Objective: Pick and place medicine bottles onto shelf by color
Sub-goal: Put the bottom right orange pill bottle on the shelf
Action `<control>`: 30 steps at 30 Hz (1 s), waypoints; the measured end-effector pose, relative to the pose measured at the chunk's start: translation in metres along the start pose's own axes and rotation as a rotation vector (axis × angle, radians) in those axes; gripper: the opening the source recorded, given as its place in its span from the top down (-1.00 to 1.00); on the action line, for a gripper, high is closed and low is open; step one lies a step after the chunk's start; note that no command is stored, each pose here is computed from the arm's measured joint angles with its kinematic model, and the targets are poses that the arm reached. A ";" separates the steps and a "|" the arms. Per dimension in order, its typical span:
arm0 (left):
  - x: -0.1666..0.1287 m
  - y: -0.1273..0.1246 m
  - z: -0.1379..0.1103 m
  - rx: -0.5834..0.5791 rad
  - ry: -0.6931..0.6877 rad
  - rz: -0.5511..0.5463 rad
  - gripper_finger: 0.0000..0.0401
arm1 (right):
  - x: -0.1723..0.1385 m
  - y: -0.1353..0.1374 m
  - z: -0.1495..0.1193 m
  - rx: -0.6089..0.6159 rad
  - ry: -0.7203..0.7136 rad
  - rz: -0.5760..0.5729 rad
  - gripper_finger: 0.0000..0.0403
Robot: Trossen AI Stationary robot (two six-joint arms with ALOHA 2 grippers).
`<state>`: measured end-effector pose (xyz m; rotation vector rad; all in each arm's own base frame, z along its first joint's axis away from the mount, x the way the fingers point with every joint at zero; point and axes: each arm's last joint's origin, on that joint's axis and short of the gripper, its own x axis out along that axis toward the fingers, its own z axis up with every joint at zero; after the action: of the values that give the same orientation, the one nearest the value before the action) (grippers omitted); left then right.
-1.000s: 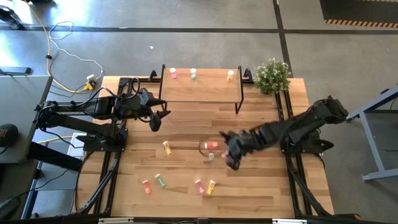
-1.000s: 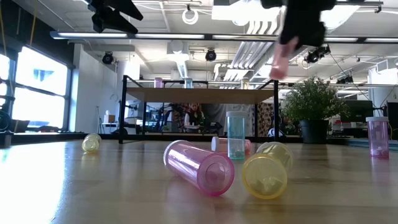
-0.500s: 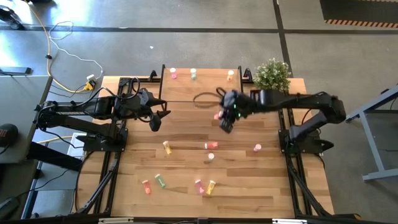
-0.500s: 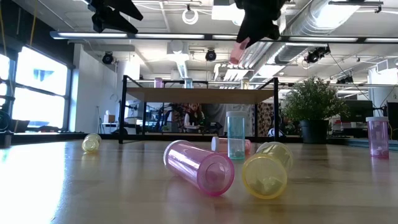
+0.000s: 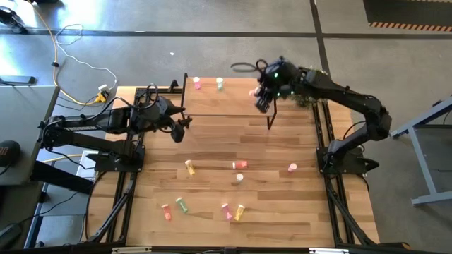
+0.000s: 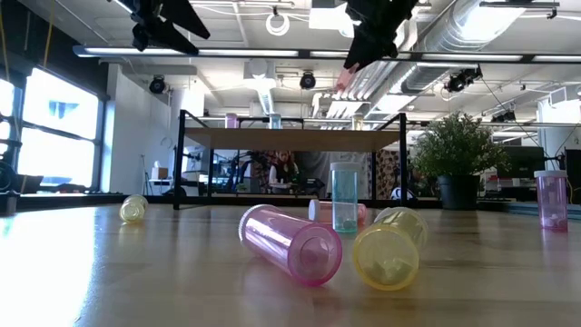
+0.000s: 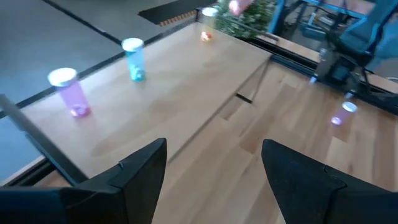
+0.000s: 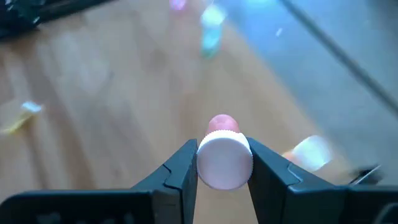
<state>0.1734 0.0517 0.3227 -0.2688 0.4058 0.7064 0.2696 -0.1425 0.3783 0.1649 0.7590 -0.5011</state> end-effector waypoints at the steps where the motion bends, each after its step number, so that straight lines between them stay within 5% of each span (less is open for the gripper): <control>1: 0.001 0.002 0.001 -0.006 -0.001 0.012 -0.27 | -0.001 -0.006 0.004 -0.006 -0.011 -0.015 0.51; 14: 0.008 0.026 0.007 -0.070 -0.015 0.137 -0.27 | 0.027 -0.056 0.055 -0.101 0.054 -0.066 0.51; 30: 0.009 0.030 0.006 -0.074 0.001 0.156 -0.27 | 0.093 -0.048 0.059 -0.212 0.330 0.057 0.51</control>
<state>0.1610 0.0806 0.3210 -0.3094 0.4049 0.8759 0.3396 -0.2380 0.3583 0.0716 1.1211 -0.3395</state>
